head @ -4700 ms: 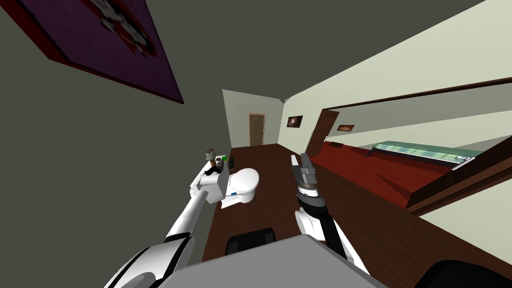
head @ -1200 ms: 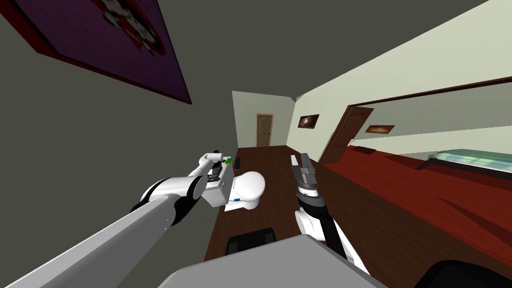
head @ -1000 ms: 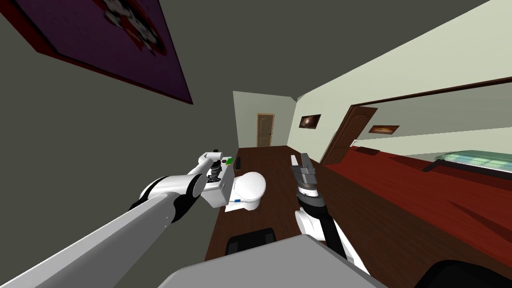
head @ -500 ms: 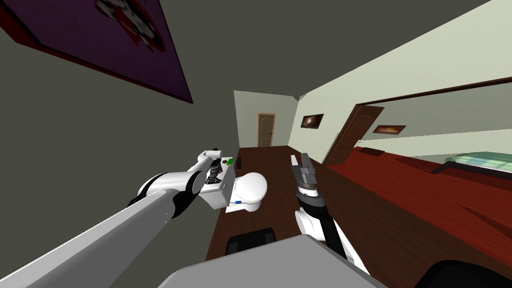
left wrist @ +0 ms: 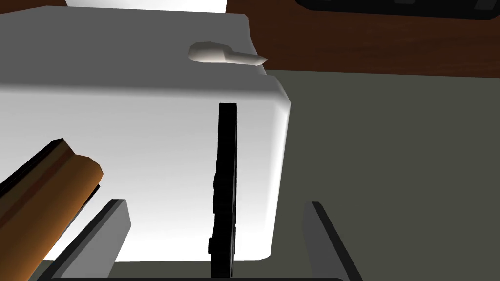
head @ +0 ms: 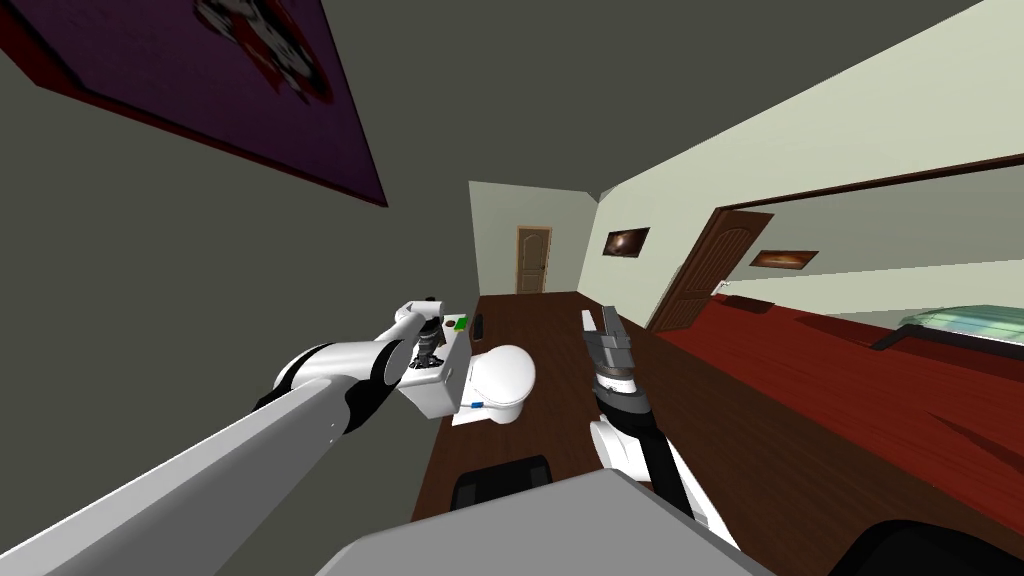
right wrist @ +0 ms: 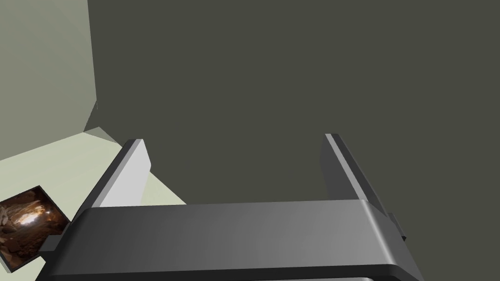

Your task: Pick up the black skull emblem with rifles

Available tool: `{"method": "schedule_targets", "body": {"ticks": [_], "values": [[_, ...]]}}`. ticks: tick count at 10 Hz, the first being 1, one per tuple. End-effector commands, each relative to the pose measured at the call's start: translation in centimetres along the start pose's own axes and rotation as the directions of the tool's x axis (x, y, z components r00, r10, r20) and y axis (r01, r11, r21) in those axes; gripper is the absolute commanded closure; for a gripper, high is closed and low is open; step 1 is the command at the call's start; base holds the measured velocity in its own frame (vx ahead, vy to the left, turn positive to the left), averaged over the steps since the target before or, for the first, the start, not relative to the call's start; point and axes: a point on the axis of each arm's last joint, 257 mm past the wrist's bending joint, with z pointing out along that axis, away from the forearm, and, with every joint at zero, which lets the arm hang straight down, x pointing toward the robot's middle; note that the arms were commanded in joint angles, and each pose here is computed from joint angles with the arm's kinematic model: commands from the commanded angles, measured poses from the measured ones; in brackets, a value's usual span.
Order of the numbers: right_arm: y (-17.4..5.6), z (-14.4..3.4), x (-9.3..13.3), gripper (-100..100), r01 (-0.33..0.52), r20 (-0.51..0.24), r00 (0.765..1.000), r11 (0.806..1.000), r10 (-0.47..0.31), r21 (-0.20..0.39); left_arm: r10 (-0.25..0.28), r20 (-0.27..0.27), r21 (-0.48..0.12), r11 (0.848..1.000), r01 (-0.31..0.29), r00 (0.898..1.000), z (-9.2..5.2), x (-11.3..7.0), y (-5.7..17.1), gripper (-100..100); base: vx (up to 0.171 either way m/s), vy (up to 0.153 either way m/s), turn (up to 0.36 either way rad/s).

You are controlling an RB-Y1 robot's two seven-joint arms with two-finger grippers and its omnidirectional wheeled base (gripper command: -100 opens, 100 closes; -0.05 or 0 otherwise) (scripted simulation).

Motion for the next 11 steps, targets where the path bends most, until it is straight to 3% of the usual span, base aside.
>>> {"method": "schedule_targets", "body": {"ticks": [1, 4, 5, 6, 9, 10, 11], "values": [[0.0, 0.0, 0.0, 0, 0.000, 0.000, 1.000, 1.000, 0.000, 0.000, 0.000, -0.003, -0.024, 1.000, 0.000, 1.000, 0.4, 0.0, 0.7, -100, 0.024, 0.014, 0.003], [0.0, 0.0, 0.0, 0, 0.000, 0.000, 1.000, 1.000, 0.000, 0.000, 0.000, -0.002, -0.018, 1.000, 0.000, 1.000, 0.2, 0.0, 0.5, -100, 0.003, 0.002, 0.000], [0.0, 0.0, 0.0, 0, 0.000, 0.000, 1.000, 1.000, 0.000, 0.000, 0.000, -0.002, -0.018, 1.000, 0.000, 1.000, 0.2, 0.0, 0.5, 0, 0.000, 0.000, 0.000], [0.0, 0.0, 0.0, 0, 0.000, 0.000, 1.000, 1.000, 0.000, 0.000, 0.000, -0.001, -0.018, 1.000, 0.000, 1.000, 1.7, 0.2, 0.8, -100, 0.015, 0.006, -0.001], [0.0, 0.0, 0.0, 0, 0.000, 0.000, 1.000, 1.000, 0.000, 0.000, 0.000, -0.001, -0.018, 1.000, 0.000, 1.000, 1.7, 0.2, 0.8, -100, 0.007, 0.004, 0.000], [0.0, 0.0, 0.0, 0, 0.000, 0.000, 1.000, 1.000, 0.000, 0.000, 0.000, -0.001, -0.019, 1.000, 0.000, 1.000, 2.7, 0.3, 1.1, -100, 0.008, 0.003, -0.001], [0.0, 0.0, 0.0, 0, 0.000, 0.000, 1.000, 1.000, 0.000, 0.000, 0.001, 0.002, 0.006, 1.000, -0.001, 1.000, 2.0, 0.2, 0.3, -100, 0.008, 0.004, 0.002]]}}
